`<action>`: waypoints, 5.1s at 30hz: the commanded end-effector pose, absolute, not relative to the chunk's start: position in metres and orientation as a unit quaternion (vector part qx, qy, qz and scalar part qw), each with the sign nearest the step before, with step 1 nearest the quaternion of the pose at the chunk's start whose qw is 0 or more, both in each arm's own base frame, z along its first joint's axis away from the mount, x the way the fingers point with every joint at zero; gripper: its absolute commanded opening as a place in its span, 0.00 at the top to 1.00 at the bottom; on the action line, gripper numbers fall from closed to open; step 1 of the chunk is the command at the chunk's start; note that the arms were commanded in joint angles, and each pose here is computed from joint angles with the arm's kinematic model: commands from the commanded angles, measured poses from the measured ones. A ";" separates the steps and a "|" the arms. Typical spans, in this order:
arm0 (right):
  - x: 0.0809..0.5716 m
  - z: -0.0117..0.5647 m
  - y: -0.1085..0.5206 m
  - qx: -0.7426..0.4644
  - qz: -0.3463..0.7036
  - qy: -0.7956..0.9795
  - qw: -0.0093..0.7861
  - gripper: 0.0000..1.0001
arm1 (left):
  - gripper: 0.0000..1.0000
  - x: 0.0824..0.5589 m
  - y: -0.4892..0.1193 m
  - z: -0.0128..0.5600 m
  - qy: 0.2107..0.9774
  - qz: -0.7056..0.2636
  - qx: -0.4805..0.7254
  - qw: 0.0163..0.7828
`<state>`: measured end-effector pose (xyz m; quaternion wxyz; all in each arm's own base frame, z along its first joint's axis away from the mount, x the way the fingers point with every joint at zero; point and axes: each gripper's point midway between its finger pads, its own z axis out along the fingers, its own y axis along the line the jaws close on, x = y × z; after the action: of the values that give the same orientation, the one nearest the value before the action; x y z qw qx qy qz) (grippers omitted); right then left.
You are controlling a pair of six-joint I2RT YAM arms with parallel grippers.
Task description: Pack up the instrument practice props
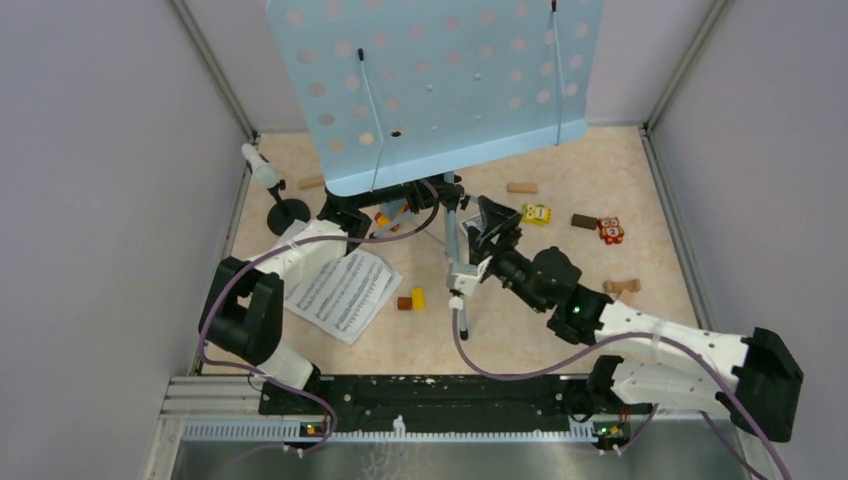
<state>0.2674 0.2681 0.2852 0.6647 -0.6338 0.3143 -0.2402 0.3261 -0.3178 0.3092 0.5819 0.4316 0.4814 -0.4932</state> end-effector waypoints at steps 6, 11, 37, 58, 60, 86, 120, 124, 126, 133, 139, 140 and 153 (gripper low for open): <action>0.253 0.280 0.223 -0.282 0.087 0.607 0.738 0.17 | 1.00 0.351 -0.304 0.247 0.576 -0.484 0.393 0.529; 0.275 0.258 0.222 -0.095 0.230 0.749 0.614 0.20 | 1.00 0.350 -0.304 0.248 0.575 -0.485 0.393 0.529; 0.307 0.299 0.263 0.123 0.659 0.664 0.331 0.40 | 1.00 0.348 -0.304 0.255 0.569 -0.483 0.399 0.533; 0.321 0.289 0.278 0.072 0.650 0.680 0.331 0.82 | 1.00 0.346 -0.305 0.257 0.567 -0.486 0.404 0.528; 0.320 0.290 0.280 0.060 0.653 0.677 0.334 0.94 | 1.00 0.347 -0.305 0.256 0.567 -0.486 0.404 0.528; 0.229 0.251 0.294 -0.647 0.237 0.348 0.636 1.00 | 1.00 0.348 -0.305 0.254 0.571 -0.484 0.404 0.526; 0.216 0.299 0.230 -0.364 0.098 0.473 0.796 0.42 | 1.00 0.349 -0.302 0.254 0.572 -0.472 0.406 0.534; 0.228 0.278 0.206 -0.215 0.156 0.574 0.774 0.45 | 1.00 0.350 -0.303 0.253 0.573 -0.473 0.406 0.533; 0.236 0.277 0.186 -0.120 0.170 0.603 0.770 0.39 | 1.00 0.350 -0.303 0.253 0.573 -0.472 0.405 0.534; 0.281 0.260 0.161 0.071 0.273 0.736 0.615 0.37 | 1.00 0.350 -0.303 0.253 0.573 -0.472 0.406 0.533; 0.285 0.269 0.210 0.078 0.541 0.730 0.410 0.42 | 1.00 0.349 -0.302 0.255 0.571 -0.470 0.407 0.536; 0.283 0.286 0.219 0.062 0.584 0.702 0.403 0.44 | 1.00 0.349 -0.303 0.255 0.571 -0.470 0.408 0.536; 0.274 0.323 0.243 0.061 0.728 0.609 0.307 0.52 | 1.00 0.348 -0.303 0.258 0.568 -0.471 0.410 0.537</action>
<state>0.2920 0.2382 0.2957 0.3183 0.1001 0.6461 0.6865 0.3196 -0.3213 0.3067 0.5639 0.4498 0.4833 -0.4962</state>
